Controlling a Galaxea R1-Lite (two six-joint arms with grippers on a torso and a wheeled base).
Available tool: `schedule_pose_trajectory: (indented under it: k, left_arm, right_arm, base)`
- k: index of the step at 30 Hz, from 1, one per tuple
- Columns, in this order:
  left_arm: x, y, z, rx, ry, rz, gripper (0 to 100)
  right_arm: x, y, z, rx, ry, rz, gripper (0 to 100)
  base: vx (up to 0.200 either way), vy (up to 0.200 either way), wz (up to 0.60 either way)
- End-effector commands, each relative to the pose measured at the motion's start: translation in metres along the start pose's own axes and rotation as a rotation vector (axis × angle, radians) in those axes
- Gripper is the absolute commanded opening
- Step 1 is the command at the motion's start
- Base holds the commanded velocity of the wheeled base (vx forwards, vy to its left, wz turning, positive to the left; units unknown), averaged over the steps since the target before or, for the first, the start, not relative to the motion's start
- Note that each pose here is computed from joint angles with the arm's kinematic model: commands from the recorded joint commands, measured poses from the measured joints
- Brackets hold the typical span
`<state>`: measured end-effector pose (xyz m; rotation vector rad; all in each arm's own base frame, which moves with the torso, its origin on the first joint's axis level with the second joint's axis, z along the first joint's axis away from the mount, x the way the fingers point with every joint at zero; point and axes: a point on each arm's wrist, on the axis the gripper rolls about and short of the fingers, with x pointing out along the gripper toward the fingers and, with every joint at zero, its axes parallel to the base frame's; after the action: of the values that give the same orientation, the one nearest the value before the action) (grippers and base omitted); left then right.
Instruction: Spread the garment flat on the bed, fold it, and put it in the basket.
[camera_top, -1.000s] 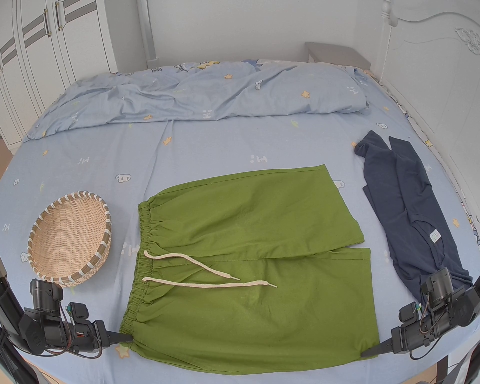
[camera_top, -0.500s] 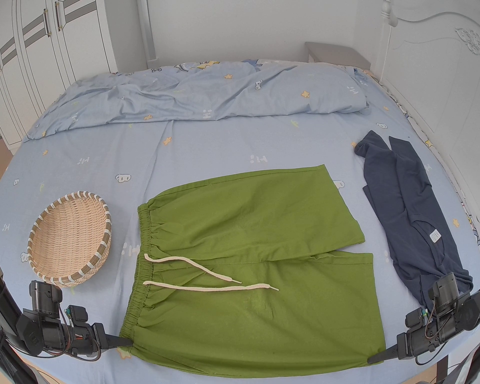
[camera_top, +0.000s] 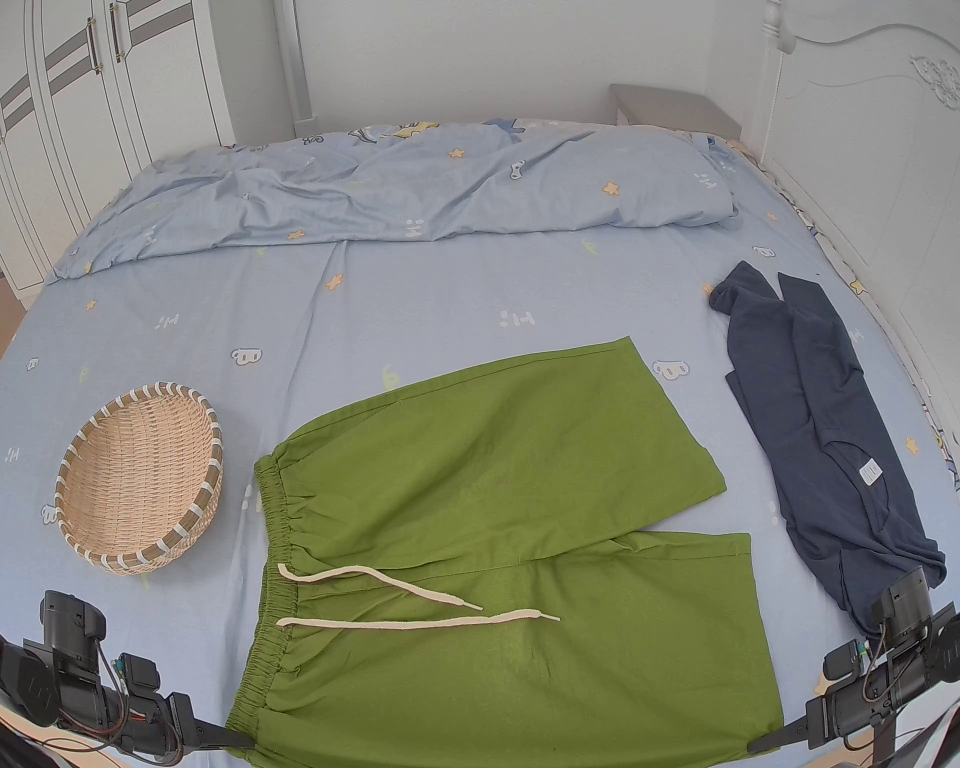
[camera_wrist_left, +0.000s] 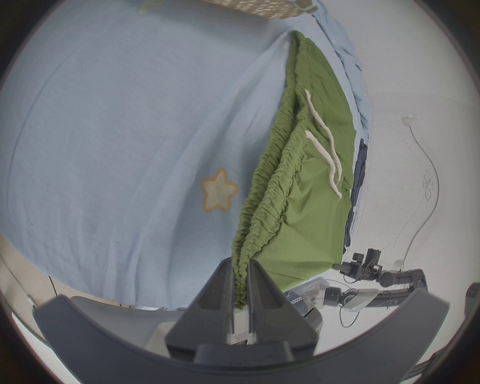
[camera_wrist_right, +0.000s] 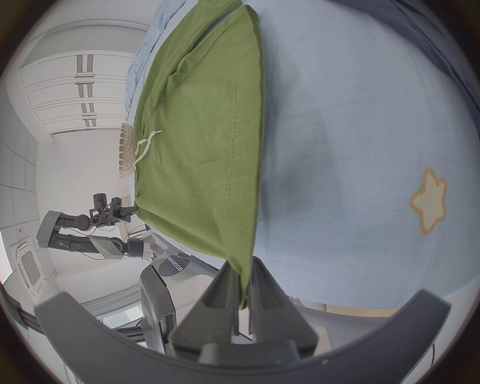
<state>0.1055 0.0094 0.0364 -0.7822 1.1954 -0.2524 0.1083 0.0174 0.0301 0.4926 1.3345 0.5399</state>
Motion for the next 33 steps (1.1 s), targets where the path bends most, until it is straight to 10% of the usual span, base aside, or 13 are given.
schedule_pose_trajectory:
  k: [1, 18, 33]
  left_arm:
    - [-0.008, -0.001, -0.009, 0.047, -0.044, -0.002, 0]
    - [-0.038, -0.078, 0.047, 0.077, -0.116, -0.140, 0]
    - [-0.044, -0.126, 0.147, 0.089, -0.204, -0.183, 0]
  right_arm:
    - [-0.006, 0.004, -0.004, -0.028, -0.043, -0.003, 0]
    - [-0.082, 0.071, 0.114, -0.141, -0.253, 0.032, 0]
    - [-0.100, 0.105, 0.240, -0.165, -0.408, 0.091, 0]
  base:
    - [0.000, 0.000, 0.00]
    - [0.000, 0.000, 0.00]
    - [0.000, 0.000, 0.00]
